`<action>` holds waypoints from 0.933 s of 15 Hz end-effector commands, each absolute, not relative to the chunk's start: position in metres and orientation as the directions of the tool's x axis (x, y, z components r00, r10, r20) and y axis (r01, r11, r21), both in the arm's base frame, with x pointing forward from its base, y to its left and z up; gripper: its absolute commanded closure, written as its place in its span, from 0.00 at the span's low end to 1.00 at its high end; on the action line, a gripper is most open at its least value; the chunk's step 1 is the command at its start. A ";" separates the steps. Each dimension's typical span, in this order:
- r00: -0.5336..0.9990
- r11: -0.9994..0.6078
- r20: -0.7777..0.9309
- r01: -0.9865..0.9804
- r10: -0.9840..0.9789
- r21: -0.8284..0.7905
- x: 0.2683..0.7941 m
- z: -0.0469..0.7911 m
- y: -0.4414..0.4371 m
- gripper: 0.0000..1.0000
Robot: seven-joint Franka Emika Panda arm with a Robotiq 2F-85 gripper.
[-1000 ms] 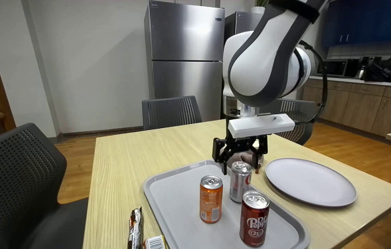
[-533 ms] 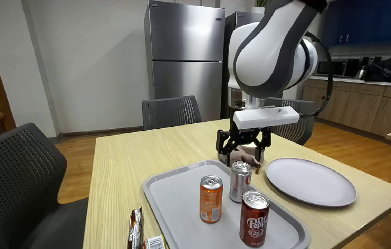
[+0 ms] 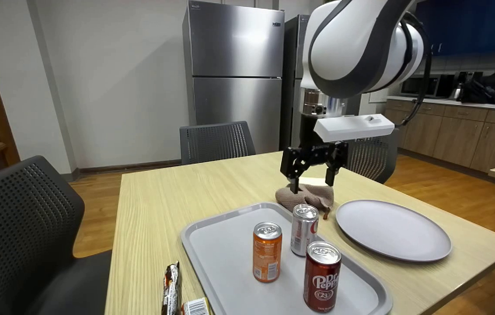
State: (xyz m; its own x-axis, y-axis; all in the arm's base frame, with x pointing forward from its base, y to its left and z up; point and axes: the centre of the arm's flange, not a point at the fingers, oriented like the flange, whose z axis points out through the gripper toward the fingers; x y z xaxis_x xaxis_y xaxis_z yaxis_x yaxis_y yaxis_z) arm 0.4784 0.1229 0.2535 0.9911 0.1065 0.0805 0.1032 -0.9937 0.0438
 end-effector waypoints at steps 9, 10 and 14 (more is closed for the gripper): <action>0.934 -0.935 0.056 0.353 0.354 0.028 0.441 0.296 0.067 0.00; 0.931 -0.932 0.052 0.362 0.362 0.024 0.440 0.297 0.064 0.00; 0.934 -0.935 0.049 0.354 0.355 0.025 0.449 0.287 0.065 0.00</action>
